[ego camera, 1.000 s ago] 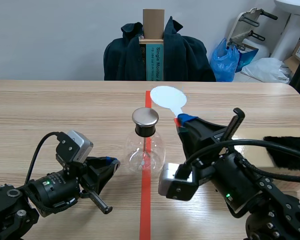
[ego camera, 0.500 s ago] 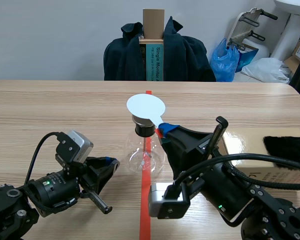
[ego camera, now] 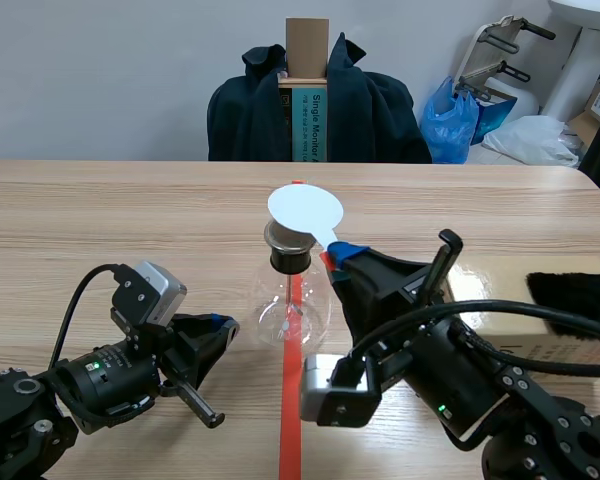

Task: Do the electroscope experiment.
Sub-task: 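Move the plate toward and away from the electroscope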

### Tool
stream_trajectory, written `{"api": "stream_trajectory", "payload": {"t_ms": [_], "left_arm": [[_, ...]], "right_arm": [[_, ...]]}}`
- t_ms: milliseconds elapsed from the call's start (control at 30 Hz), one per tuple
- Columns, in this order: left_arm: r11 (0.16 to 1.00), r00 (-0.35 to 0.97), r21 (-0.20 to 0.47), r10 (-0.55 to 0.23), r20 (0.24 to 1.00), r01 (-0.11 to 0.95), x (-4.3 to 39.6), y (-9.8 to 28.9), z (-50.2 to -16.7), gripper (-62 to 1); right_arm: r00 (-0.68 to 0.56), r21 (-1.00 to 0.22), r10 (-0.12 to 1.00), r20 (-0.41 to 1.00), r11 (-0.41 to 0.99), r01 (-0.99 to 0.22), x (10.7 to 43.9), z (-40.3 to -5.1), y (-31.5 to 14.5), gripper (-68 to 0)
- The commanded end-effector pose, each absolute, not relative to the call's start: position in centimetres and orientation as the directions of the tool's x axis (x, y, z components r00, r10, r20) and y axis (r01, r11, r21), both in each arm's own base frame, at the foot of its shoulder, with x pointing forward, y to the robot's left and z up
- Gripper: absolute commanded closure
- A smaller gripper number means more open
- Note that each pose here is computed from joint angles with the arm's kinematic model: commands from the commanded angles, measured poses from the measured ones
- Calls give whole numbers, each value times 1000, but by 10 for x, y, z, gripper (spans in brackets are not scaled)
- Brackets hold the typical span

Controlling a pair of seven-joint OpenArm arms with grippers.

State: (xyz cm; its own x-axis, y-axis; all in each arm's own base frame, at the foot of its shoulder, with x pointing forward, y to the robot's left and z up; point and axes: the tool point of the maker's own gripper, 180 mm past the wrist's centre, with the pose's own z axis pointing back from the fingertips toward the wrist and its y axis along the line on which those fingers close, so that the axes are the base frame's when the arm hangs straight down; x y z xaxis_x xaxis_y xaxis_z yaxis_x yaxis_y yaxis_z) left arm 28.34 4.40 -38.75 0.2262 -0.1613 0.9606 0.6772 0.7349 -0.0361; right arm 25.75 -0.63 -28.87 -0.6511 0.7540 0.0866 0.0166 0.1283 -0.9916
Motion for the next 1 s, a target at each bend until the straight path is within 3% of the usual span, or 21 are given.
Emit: {"api": "stream_trajectory", "payload": {"t_ms": [0,500,967], "left_arm": [[737,206,-30,-149,967,676,288,44,-381,-28],[737,206,-30,-148,967,675,288,45,-381,-28],[737,206,-30,-148,967,675,288,45,-381,-28]], "right_arm": [[-629,-990,775,67,132,58,269,-278,-13,-6],[-489,-992,870,62,108,67,286,-281,-39,-6],[-602,-995,799,-1,60,82,272,-282,-22,-6]]}}
